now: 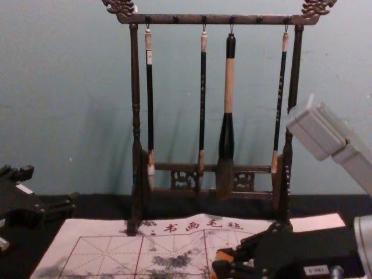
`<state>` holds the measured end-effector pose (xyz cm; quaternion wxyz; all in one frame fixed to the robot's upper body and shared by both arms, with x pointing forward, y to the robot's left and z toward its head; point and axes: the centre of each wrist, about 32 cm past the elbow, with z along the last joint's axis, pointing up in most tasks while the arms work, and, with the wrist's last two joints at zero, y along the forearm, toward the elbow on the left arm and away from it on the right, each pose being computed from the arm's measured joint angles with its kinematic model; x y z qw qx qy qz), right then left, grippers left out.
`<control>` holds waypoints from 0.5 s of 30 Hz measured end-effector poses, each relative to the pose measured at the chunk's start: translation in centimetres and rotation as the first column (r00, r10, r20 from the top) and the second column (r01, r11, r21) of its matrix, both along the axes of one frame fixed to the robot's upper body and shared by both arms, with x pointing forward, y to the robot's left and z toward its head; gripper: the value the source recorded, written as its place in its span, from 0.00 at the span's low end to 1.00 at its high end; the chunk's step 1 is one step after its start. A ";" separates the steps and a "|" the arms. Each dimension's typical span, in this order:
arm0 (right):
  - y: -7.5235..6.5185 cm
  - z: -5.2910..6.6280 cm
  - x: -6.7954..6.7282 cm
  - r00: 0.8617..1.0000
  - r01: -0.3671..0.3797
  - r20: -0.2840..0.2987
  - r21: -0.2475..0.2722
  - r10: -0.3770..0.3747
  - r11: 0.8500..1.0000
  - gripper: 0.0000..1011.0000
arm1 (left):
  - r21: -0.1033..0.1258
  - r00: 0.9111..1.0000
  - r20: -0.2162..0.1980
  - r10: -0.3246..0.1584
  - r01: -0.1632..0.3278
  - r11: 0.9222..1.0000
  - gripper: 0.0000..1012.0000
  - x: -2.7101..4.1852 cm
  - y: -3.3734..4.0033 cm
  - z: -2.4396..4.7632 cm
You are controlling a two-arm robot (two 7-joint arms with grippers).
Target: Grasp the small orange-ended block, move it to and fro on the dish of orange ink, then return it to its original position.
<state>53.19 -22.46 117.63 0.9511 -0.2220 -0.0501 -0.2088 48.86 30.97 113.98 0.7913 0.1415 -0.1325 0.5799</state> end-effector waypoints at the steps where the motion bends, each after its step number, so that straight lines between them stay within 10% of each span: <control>1: 0.0 0.0 0.0 1.000 0.003 0.001 -0.001 -0.003 1.000 0.11 | 0.000 1.000 0.000 0.000 0.000 1.000 0.99 0.00 0.00 0.00; 15: -1.1 0.5 -0.1 0.999 0.034 0.007 -0.013 -0.034 0.999 0.11 | 0.000 1.000 0.000 0.000 0.000 1.000 0.99 0.00 0.00 0.00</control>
